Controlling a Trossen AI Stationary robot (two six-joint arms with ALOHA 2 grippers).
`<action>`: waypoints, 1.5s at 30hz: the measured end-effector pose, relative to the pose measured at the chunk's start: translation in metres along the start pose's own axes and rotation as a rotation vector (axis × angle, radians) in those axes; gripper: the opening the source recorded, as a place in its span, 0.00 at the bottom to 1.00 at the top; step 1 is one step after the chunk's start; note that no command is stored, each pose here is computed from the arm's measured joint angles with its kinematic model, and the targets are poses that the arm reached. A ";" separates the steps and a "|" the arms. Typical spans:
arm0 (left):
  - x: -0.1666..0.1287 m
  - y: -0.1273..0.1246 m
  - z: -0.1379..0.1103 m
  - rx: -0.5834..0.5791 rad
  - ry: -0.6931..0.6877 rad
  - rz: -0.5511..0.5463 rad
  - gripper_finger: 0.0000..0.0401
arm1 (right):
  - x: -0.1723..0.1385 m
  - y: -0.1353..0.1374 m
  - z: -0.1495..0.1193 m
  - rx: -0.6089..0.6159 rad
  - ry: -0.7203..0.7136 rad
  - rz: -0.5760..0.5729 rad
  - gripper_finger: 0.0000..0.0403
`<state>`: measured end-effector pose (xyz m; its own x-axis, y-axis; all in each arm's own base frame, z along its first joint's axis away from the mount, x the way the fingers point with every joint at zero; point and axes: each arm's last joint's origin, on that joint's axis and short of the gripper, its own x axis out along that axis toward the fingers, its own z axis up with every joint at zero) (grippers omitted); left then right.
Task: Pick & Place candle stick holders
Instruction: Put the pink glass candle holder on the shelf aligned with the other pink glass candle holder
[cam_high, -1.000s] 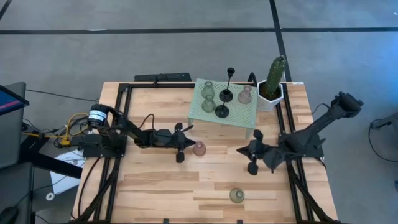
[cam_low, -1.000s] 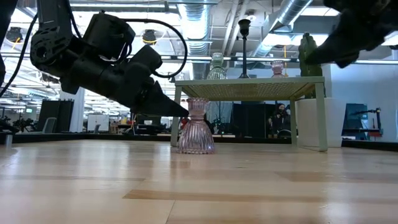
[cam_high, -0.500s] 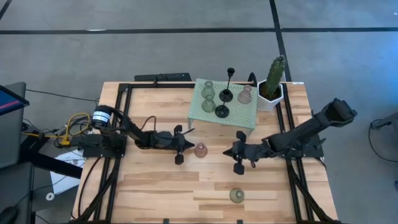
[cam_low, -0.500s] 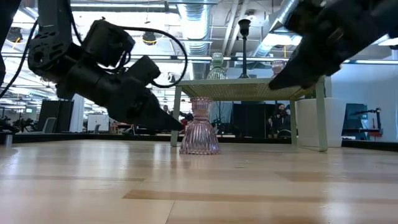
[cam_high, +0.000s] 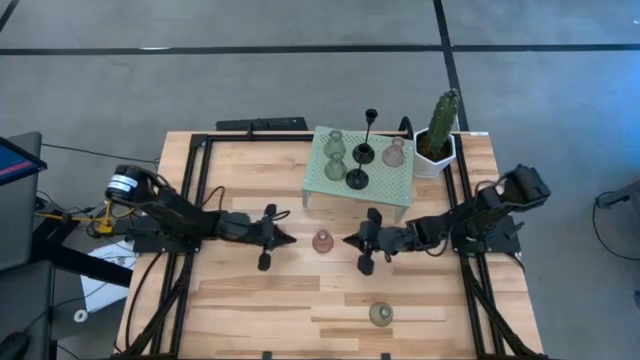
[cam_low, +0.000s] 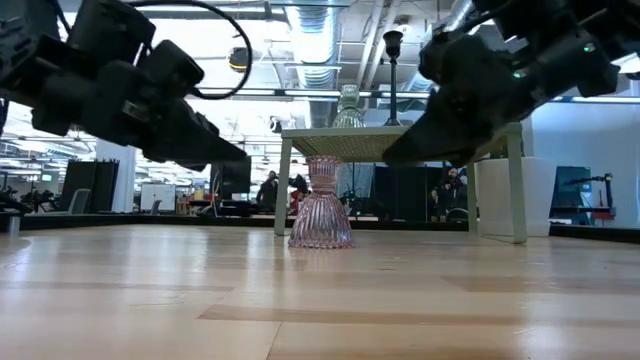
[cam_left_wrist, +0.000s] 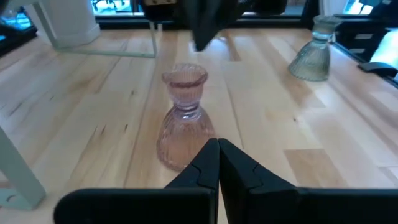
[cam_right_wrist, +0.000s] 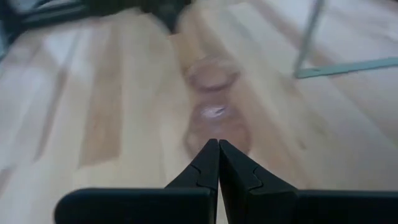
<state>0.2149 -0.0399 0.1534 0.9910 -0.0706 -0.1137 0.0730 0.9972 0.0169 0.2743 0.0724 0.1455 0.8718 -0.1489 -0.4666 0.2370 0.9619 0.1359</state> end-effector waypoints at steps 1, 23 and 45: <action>-0.002 0.000 0.000 0.000 -0.003 -0.002 0.01 | 0.001 0.001 0.001 0.012 -0.005 -0.022 0.00; -0.006 -0.002 -0.004 0.004 0.015 -0.055 0.01 | 0.028 0.045 0.017 -0.064 0.134 -0.063 0.02; -0.007 -0.007 -0.004 -0.002 0.022 -0.130 0.01 | 0.058 0.025 0.014 0.095 0.067 -0.113 0.70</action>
<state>0.2071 -0.0464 0.1498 0.9705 -0.1991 -0.1363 0.2008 0.9796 -0.0015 0.3373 0.0846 0.1343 0.8075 -0.2361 -0.5406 0.3742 0.9134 0.1601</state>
